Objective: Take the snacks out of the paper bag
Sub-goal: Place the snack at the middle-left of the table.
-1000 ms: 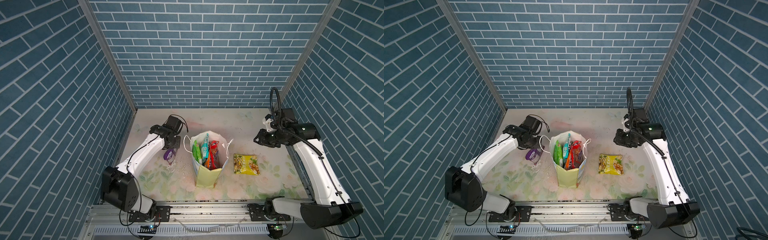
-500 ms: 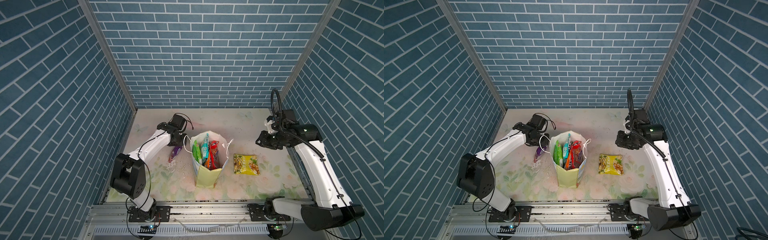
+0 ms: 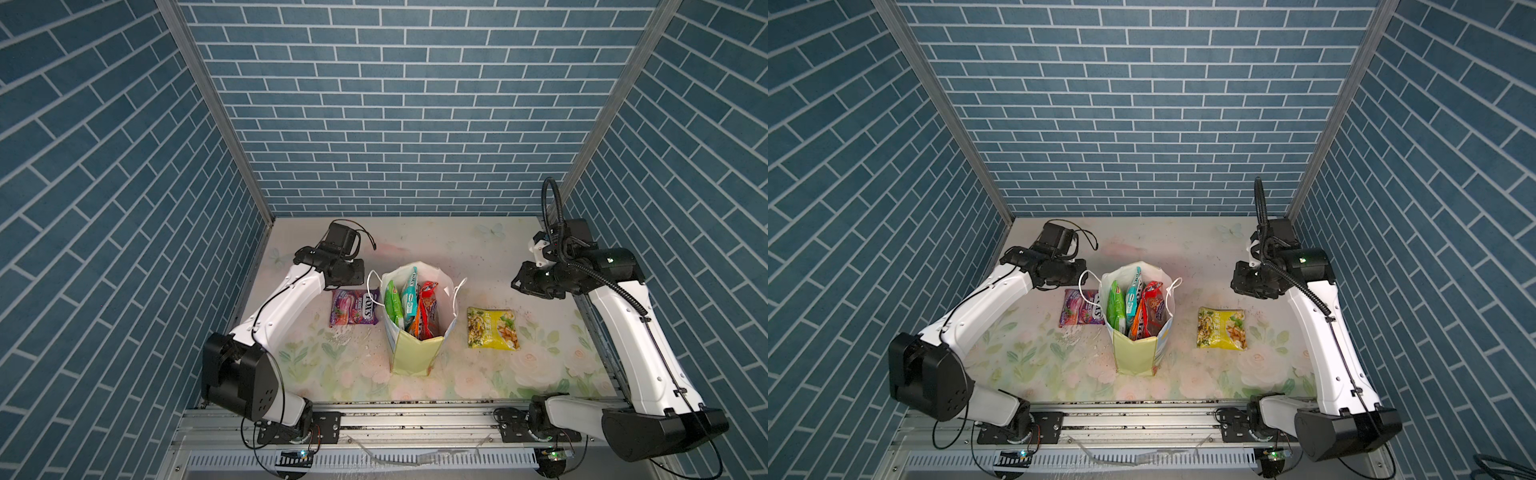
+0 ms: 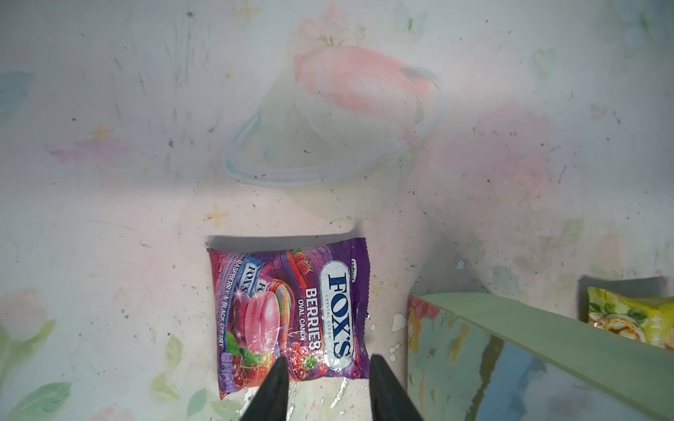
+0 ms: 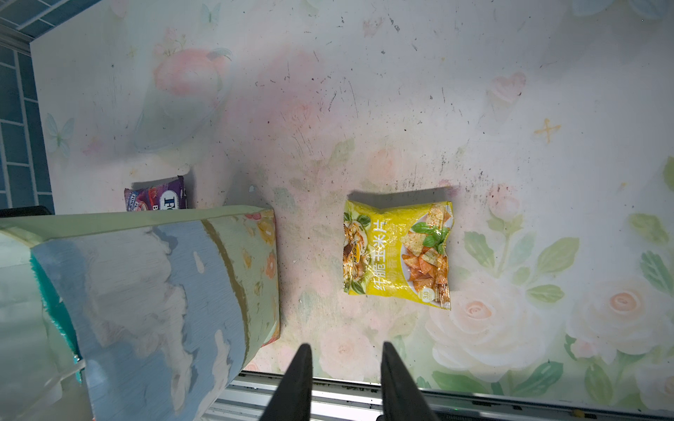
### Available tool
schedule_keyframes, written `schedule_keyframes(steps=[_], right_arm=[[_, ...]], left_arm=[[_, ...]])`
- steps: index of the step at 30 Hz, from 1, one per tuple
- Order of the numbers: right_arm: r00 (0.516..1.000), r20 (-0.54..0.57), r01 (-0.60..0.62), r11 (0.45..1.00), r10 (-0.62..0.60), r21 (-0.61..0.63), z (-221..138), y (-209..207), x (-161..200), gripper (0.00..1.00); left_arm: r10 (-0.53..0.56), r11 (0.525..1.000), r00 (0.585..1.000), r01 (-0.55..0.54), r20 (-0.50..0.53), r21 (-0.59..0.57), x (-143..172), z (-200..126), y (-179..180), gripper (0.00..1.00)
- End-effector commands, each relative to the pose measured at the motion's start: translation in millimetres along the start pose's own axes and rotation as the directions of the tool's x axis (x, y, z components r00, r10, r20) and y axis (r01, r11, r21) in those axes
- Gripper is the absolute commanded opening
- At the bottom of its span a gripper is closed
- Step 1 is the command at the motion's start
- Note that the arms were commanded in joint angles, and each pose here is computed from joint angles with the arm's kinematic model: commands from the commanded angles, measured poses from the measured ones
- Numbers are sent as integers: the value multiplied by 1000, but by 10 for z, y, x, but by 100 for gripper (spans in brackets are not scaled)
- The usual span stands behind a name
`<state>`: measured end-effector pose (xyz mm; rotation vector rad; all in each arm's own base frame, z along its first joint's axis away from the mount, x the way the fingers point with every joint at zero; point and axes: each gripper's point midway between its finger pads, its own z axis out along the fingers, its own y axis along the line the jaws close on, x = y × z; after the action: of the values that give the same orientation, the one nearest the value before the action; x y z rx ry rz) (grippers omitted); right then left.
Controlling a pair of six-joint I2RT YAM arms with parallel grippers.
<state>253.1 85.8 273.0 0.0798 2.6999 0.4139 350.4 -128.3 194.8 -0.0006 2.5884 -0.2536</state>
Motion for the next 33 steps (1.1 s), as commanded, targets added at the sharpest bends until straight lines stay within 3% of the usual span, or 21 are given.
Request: schedule_keyframes(steps=[1, 5, 10, 20, 27, 33], right_arm=[[1000, -1, 21, 1000, -21, -9, -33, 40, -12, 33], [1000, 8, 29, 999, -29, -19, -80, 79, -60, 33], [996, 50, 71, 996, -68, -55, -247, 257, -147, 33], [952, 174, 286, 933, -251, -218, -671, 1121, -278, 32], [921, 197, 386, 853, -336, -350, -776, 1703, -180, 30], [899, 140, 435, 802, -416, -410, -621, 2052, 57, 30]], left_arm=[[-13, 1000, 998, 13, 59, 10, -102, -308, -1, 39], [-23, 999, 990, 17, 141, 47, -211, -682, -47, 41], [-41, 991, 984, 18, 172, 131, -225, -1088, -167, 42], [-78, 972, 977, 31, 198, 232, -96, -1789, -257, 43], [-86, 960, 981, 34, 177, 279, -18, -1925, -364, 43], [-55, 952, 989, 12, 134, 306, 106, -1895, -548, 43]])
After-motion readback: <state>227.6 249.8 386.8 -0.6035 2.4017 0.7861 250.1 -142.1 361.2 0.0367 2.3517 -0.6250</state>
